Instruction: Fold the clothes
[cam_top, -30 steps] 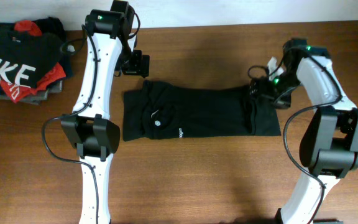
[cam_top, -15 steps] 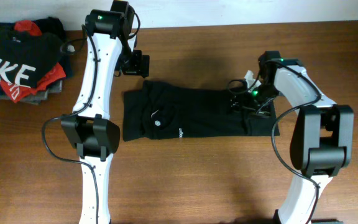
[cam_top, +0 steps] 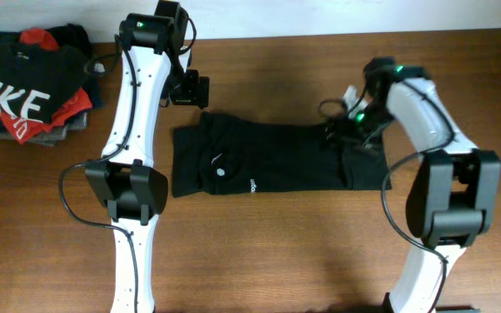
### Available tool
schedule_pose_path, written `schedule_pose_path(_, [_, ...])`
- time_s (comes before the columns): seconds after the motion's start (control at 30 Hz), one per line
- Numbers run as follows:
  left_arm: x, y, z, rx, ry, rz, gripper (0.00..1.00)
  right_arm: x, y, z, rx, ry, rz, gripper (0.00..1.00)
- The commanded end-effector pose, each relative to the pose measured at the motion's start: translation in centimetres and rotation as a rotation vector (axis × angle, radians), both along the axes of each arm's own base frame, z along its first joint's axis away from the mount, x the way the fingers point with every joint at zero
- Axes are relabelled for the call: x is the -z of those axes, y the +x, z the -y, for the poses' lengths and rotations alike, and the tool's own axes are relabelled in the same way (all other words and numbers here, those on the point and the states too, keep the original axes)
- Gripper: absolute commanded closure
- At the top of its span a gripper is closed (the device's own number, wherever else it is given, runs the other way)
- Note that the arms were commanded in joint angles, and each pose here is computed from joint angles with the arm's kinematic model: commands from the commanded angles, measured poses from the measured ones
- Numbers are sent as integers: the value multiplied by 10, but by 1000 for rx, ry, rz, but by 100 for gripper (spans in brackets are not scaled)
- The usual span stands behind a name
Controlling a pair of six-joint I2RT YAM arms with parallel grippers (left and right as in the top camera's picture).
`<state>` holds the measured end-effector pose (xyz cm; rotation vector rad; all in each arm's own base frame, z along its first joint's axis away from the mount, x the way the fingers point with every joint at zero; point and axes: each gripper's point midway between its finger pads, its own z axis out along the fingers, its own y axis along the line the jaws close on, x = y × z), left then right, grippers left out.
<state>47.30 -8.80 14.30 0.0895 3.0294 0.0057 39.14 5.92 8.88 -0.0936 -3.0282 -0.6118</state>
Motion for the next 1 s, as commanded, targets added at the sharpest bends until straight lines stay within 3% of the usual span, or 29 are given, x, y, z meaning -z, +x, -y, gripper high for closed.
schedule_pose_path(0.0, [-1, 0, 3, 1, -11, 1, 1, -57, 21, 45, 5, -93, 173, 9])
schedule_pose_path(0.17, [-1, 0, 3, 1, -11, 1, 1, -65, 18, 115, 39, -188, 199, 3])
schedule_pose_path(0.3, [-1, 0, 3, 2, -11, 1, 1, -46, 13, 151, 114, -115, 187, 1])
schedule_pose_path(0.53, [-1, 1, 3, 2, -12, 4, 1, -13, 6, 141, -18, 229, 283, 1])
schedule_pose_path(0.97, [-1, -1, 2, 1, -10, -3, 1, 51, 10, 137, -24, 316, 240, 1])
